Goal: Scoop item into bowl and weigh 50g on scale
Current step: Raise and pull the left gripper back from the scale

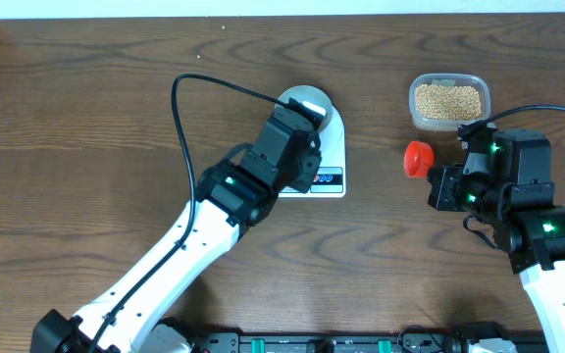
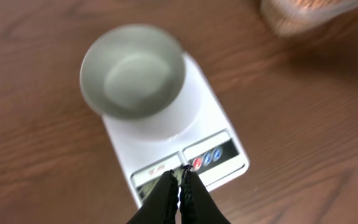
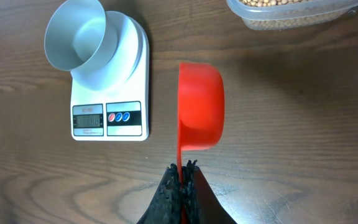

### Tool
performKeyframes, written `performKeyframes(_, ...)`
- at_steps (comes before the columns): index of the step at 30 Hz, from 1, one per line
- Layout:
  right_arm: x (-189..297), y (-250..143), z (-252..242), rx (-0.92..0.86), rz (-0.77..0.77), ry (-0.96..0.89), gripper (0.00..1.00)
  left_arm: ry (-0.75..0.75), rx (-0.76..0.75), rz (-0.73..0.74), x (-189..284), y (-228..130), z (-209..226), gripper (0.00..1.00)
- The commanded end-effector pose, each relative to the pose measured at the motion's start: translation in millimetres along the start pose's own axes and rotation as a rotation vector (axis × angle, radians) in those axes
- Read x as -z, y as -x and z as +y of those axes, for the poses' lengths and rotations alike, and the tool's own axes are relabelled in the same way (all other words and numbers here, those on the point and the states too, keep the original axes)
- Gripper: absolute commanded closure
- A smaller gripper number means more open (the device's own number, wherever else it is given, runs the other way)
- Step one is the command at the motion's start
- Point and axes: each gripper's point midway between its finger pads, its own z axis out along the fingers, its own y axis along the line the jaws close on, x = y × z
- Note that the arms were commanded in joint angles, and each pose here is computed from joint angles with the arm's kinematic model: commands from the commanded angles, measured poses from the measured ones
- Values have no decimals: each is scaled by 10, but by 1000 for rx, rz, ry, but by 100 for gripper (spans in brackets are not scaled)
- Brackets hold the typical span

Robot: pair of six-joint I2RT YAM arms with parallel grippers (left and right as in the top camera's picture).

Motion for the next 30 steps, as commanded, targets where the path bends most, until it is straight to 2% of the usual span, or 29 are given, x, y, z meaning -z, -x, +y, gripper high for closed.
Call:
performKeyframes(1, 50, 69, 33, 16, -21, 10, 99, 40, 16, 62, -83, -152, 217, 93)
performKeyframes(9, 50, 69, 32, 16, -20, 10, 99, -102, 39, 130, -175, -326, 325, 92)
performKeyframes(18, 49, 62, 23, 23, -18, 5, 99, -97, 101, 134, -165, -331, 324, 92)
performKeyframes(30, 49, 60, 24, 23, -17, 5, 99, -91, 133, 66, 126, -196, 208, 92)
